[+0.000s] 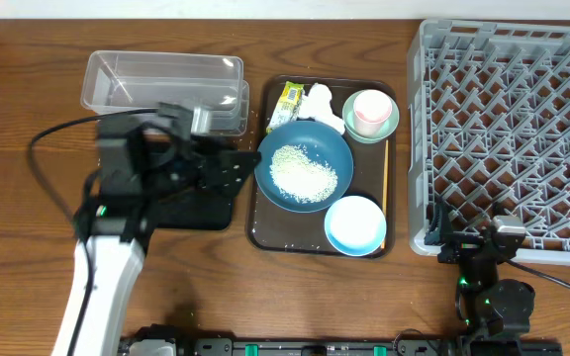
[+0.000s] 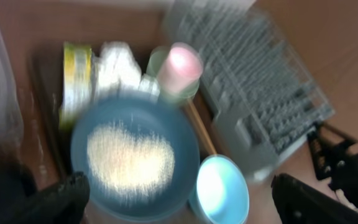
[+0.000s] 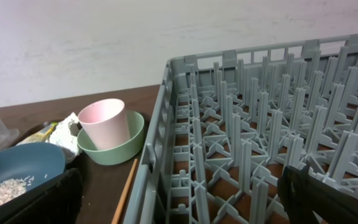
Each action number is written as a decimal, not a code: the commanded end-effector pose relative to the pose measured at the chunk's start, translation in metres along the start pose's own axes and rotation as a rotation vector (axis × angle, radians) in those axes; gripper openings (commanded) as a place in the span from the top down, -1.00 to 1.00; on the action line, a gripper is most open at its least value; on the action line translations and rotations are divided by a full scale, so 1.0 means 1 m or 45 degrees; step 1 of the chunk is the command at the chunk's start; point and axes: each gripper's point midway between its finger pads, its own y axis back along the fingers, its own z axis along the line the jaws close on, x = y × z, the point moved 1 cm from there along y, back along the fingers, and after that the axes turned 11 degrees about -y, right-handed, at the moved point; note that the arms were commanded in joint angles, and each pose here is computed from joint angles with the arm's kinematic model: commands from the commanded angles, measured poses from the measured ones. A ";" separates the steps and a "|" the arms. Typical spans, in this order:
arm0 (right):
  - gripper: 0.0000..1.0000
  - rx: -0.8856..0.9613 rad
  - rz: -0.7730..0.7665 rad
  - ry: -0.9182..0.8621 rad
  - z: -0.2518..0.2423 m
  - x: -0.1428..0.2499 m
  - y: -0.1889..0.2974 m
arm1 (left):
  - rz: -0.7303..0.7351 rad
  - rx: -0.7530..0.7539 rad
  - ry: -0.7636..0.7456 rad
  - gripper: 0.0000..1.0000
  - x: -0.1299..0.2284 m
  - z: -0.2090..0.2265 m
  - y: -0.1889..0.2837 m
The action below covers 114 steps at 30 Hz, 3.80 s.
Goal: Sort waste into correct bins and load items into the dishwasher rack
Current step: 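Move the left gripper over the blue plate's rim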
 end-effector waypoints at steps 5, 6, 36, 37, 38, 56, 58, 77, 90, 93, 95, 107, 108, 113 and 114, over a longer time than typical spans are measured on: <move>-0.99 -0.006 0.005 0.015 0.001 0.001 0.000 | 0.407 -0.380 -0.199 -0.91 -0.019 0.000 -0.026; -0.98 -0.006 0.005 0.015 0.001 0.001 0.000 | 0.418 -0.337 -0.221 -0.91 -0.020 -0.012 -0.035; -0.99 -0.006 0.005 0.015 0.001 0.001 0.000 | 0.651 -0.358 -0.329 -0.91 0.000 -0.101 -0.186; -0.99 -0.006 0.005 0.015 0.001 0.001 0.000 | 0.656 -0.340 -0.310 -0.91 0.003 -0.103 -0.187; -0.99 -0.006 0.005 0.015 0.001 0.001 0.000 | 0.664 -0.333 -0.285 -0.91 0.006 -0.103 -0.189; -0.98 -0.006 0.005 0.015 0.001 0.001 0.000 | 0.900 -0.478 -0.217 -0.52 0.093 -0.047 -0.253; -0.98 -0.006 0.005 0.015 0.001 0.001 0.000 | 0.912 -0.482 -0.214 -0.45 0.098 -0.045 -0.255; -0.99 -0.006 0.005 0.015 0.001 0.001 0.000 | 0.961 -0.550 -0.155 -0.08 0.115 -0.035 -0.249; -0.98 -0.006 0.005 0.015 0.001 0.001 0.000 | 0.957 -0.548 -0.156 0.39 0.116 -0.035 -0.250; -0.98 -0.006 0.005 0.015 0.001 0.001 0.000 | 0.954 -0.547 -0.156 0.43 0.115 -0.035 -0.250; -0.99 -0.006 0.005 0.015 0.001 0.001 0.000 | 0.950 -0.546 -0.157 0.54 0.112 -0.036 -0.249; -0.99 -0.006 0.005 0.015 0.001 0.001 0.000 | 0.829 -0.514 -0.168 0.81 0.074 -0.054 -0.234; -0.99 -0.006 0.005 0.015 0.001 0.001 0.000 | 0.815 -0.510 -0.169 0.81 0.069 -0.057 -0.232; -0.98 -0.006 0.005 0.015 0.001 0.001 0.000 | 0.743 -0.491 -0.175 0.82 0.043 -0.071 -0.210; -0.98 -0.006 0.005 0.015 0.001 0.001 0.000 | 0.732 -0.489 -0.176 0.83 0.039 -0.073 -0.205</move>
